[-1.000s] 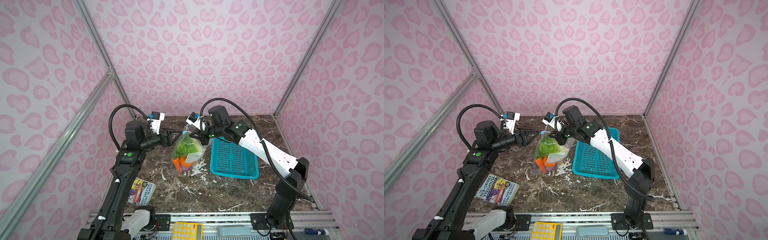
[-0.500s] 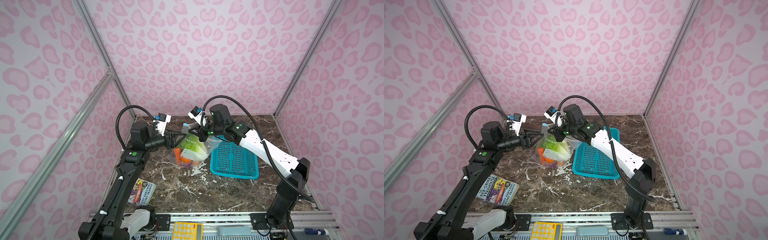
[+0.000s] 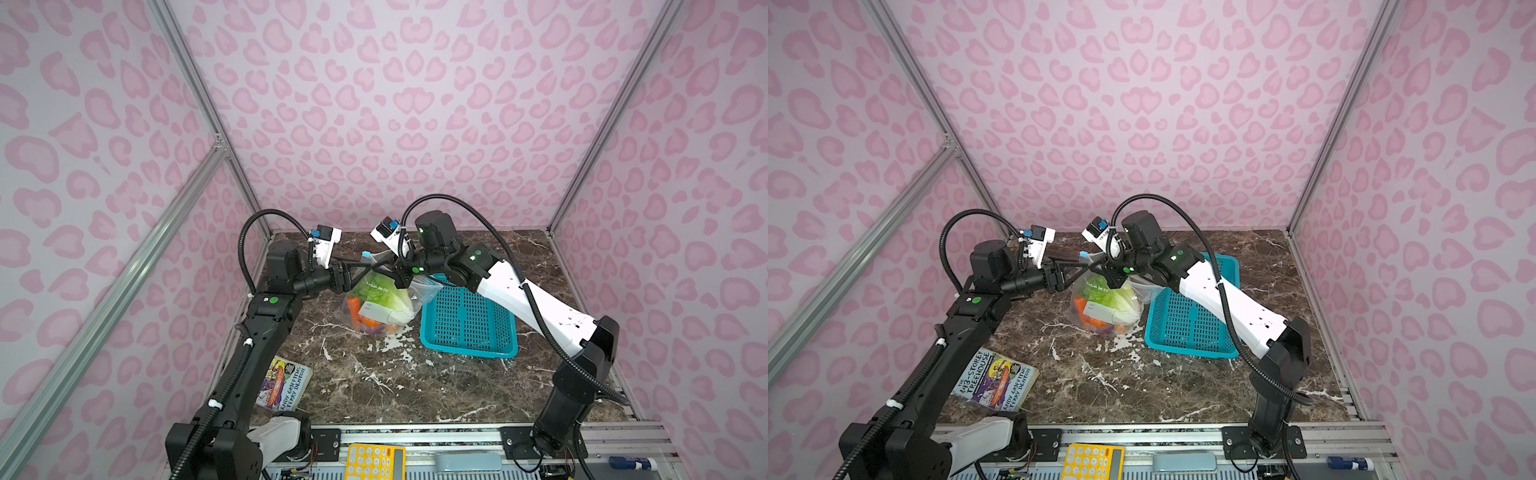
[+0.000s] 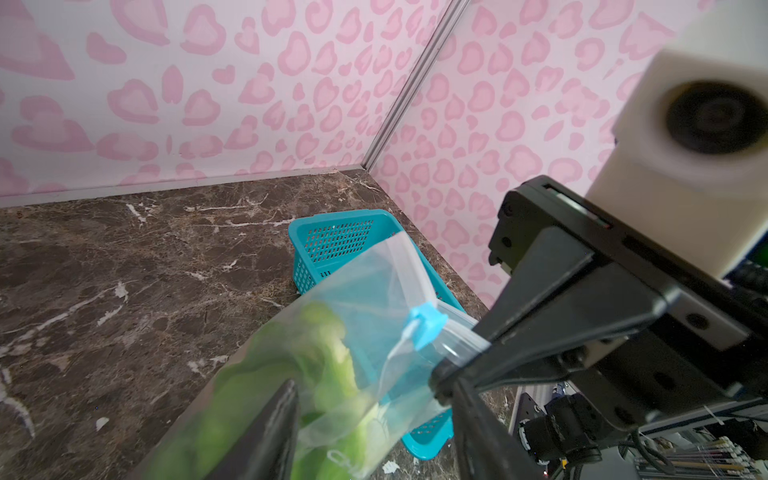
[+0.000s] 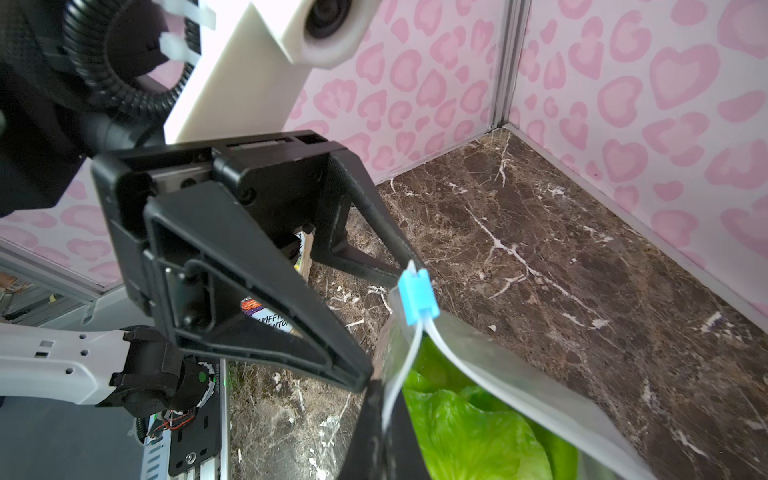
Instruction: Place the food in the zip-top bag and seal the zipper
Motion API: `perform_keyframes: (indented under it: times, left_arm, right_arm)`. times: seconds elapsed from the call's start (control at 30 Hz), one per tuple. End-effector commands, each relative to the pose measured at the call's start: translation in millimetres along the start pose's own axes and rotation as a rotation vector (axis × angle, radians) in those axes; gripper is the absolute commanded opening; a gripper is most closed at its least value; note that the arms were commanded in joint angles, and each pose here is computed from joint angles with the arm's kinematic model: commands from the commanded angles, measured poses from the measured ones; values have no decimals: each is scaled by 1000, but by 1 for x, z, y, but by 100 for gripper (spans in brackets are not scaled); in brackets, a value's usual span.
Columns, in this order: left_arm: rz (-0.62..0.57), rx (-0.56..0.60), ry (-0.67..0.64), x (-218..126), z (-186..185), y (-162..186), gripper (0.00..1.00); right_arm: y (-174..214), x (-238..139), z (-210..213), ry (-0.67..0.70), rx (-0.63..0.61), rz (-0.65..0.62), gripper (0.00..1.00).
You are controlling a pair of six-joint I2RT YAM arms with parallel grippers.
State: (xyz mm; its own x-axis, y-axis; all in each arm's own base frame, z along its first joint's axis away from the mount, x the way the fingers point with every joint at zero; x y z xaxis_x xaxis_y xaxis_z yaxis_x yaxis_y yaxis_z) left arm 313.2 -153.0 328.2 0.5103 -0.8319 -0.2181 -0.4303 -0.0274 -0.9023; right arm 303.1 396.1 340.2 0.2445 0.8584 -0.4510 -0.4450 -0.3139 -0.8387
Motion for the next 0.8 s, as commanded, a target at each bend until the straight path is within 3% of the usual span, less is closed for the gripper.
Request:
perform_keyframes:
  times: [0.0, 0.37, 0.57, 0.77]
  left_arm:
    - [-31, 60, 40, -2, -8, -10, 58]
    - [-41, 26, 73, 9, 0, -14, 37]
    - [-47, 30, 86, 8, -3, -15, 4]
    - [-49, 30, 100, 6, -7, -15, 4]
  right_arm:
    - [-2, -1, 8, -35, -24, -14, 0]
    - [7, 1, 7, -32, -25, -2, 0]
    - [9, 5, 4, -18, -28, 11, 0]
    - [10, 2, -1, 15, -52, 30, 0]
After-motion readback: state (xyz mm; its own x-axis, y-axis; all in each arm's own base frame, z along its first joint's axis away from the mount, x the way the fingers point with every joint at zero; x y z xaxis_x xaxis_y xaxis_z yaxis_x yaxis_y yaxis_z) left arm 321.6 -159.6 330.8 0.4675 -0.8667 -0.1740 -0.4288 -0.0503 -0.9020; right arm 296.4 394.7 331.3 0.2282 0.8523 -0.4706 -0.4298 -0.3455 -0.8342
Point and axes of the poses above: each gripper's point midway between its finger pads, its own x axis out along the fingers, its own z axis along the line the jaws close on, y = z × x, the point moved 2 cm from there along -x, back along the fingers, and after that the axes turned 8 degrees about x, right-handed, at the moved point
